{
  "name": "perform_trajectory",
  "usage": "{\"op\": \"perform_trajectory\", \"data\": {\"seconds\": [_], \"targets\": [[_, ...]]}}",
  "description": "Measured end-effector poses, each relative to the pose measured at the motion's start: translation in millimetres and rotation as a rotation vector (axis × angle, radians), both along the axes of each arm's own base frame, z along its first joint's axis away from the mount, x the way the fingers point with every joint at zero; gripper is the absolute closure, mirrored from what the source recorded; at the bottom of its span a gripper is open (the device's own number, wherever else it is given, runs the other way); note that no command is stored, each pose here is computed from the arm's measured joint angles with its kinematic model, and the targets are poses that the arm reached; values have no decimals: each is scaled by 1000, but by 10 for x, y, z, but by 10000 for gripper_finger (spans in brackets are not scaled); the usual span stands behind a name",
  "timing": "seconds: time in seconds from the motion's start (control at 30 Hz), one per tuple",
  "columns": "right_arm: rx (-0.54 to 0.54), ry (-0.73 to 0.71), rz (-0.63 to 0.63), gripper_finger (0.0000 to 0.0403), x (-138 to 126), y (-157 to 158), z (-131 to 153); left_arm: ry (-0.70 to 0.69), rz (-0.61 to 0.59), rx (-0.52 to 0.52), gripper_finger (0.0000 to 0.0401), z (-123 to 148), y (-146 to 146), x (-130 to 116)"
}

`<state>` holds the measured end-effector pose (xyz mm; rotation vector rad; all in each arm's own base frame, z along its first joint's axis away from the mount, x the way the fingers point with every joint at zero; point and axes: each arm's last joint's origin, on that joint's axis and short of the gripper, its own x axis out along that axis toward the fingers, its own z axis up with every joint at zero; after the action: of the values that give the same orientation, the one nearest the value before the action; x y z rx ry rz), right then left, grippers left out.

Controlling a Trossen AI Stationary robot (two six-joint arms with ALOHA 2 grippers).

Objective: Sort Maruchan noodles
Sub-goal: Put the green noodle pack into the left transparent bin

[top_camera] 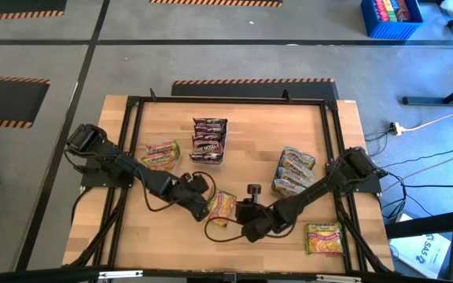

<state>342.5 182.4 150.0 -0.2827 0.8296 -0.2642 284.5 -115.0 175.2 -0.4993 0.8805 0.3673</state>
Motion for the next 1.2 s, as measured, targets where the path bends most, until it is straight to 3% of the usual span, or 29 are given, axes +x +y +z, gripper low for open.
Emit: {"op": "perform_trajectory", "data": {"seconds": [0.1,0.3,0.5,0.77,1.1,1.2], "targets": [[-54,-39,4,384,-37,-21,-93,-56,-12,-44,172,-20,-9,27],[-31,-83,1,384,-125,-122,-317,-97,-55,-38,173,-54,-43,17],[-13,-90,10,384,-141,-119,-344,-226,-198,-64,173,-157,-114,-28],[24,-81,35,384,-136,-104,-345,-278,-163,-115,173,-120,8,-161],[38,-102,29,384,-106,-121,-332,-309,-192,-79,172,-52,21,-102],[38,-101,29,384,-107,-121,-332,-309,-143,-106,165,-54,53,-91]]}}
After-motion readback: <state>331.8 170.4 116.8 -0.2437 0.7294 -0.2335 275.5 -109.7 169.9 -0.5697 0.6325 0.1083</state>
